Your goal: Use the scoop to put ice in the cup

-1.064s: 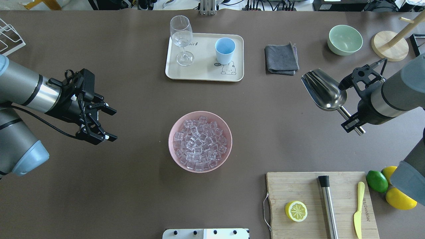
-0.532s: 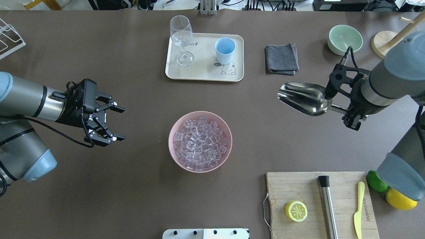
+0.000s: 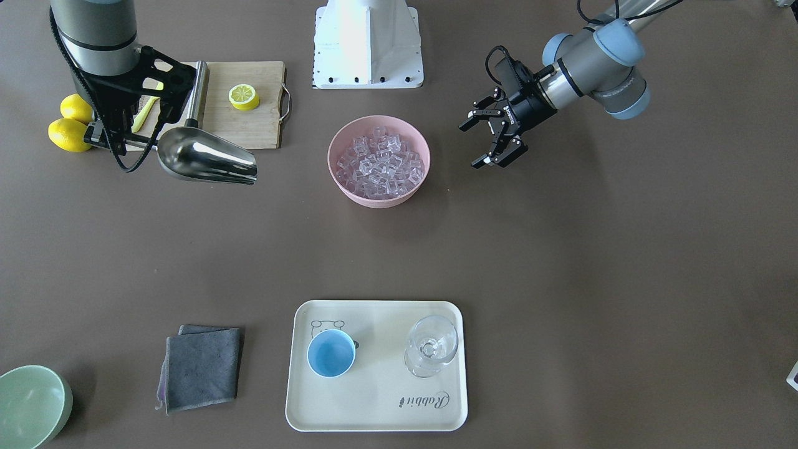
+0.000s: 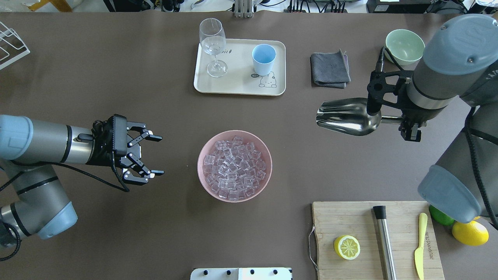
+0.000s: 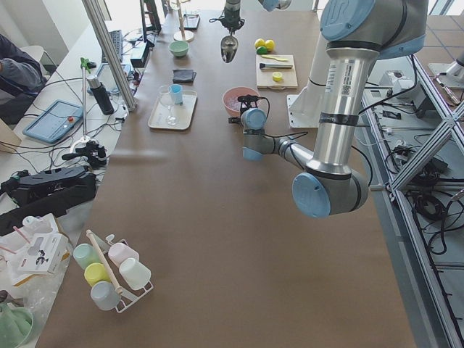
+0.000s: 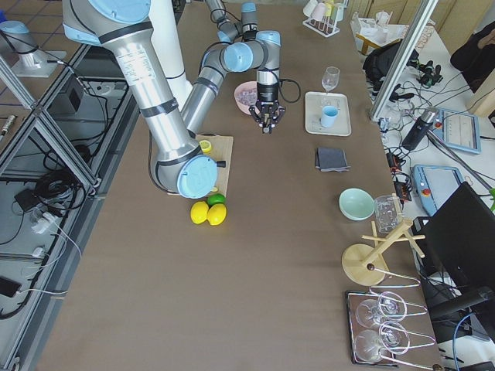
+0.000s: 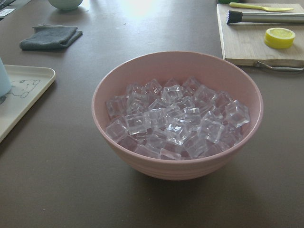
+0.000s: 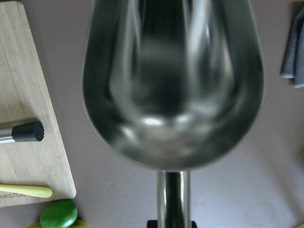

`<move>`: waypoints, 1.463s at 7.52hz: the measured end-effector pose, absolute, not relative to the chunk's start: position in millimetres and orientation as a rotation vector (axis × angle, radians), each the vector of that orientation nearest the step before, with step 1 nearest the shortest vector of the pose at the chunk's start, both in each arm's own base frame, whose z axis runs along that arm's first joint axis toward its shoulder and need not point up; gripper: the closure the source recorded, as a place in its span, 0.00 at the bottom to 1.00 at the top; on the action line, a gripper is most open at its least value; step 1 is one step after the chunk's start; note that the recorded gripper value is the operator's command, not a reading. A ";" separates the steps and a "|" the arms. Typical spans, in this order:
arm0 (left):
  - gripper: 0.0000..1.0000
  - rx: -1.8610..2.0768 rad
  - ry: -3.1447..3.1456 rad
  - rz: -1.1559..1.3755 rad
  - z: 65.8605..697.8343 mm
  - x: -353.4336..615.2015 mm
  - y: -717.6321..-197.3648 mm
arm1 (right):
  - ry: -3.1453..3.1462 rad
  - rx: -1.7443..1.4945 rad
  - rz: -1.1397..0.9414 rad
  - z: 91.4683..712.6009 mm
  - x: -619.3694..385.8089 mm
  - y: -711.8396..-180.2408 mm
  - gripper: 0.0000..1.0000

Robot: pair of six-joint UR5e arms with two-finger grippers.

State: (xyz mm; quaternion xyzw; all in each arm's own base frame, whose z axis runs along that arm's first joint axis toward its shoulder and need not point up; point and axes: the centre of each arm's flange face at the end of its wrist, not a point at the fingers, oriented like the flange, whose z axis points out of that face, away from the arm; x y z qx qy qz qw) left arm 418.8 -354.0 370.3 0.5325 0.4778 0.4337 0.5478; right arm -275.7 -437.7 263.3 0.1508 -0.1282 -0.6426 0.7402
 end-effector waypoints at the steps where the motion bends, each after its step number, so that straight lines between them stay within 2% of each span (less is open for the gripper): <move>1: 0.02 1.277 1.129 1.013 375.1 428.4 -341.6 | -0.257 0.307 -1.469 253.0 -280.5 -440.3 1.00; 6: 0.02 1.391 1.217 0.935 418.1 455.7 -332.2 | -0.159 0.025 -1.658 151.9 -385.8 -442.0 1.00; 11: 0.02 1.432 1.264 0.930 436.6 484.6 -337.5 | -0.074 -0.190 -1.694 115.8 -484.0 -433.2 1.00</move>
